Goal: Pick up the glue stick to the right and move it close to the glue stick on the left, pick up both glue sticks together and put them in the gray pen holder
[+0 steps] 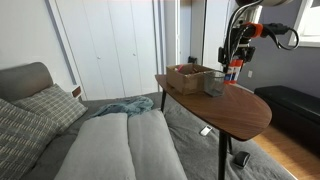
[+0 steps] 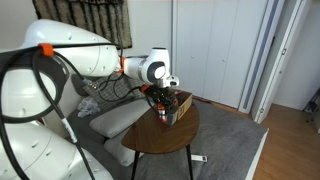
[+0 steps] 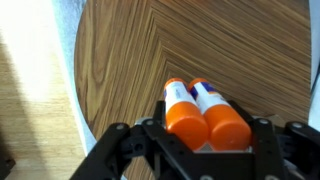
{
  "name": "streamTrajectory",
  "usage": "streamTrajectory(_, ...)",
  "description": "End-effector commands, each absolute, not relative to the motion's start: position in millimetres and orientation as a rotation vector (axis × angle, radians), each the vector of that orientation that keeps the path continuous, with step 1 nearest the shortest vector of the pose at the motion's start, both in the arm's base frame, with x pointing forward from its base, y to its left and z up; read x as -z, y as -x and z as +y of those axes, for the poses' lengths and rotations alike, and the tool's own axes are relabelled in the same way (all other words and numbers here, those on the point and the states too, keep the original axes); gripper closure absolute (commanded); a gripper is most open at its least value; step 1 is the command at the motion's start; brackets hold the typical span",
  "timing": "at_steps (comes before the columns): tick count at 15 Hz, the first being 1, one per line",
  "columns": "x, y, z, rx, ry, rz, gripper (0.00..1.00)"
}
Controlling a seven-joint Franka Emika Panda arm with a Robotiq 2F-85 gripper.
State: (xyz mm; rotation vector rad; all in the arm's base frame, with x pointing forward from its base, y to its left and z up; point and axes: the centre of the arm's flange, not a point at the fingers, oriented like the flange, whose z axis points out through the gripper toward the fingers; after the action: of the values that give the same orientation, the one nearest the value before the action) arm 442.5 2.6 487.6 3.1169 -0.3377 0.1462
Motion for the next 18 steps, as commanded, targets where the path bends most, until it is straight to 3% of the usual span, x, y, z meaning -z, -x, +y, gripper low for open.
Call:
streamTrajectory(1, -528, -448, -1, -0.151, -3.118, -0.229, 0.63)
streamTrajectory(8, -565, -482, 17, -0.271, -3.105, -0.022, 0.63)
streamTrajectory(18, -519, -533, 13, -0.209, -3.094, 0.121, 0.63)
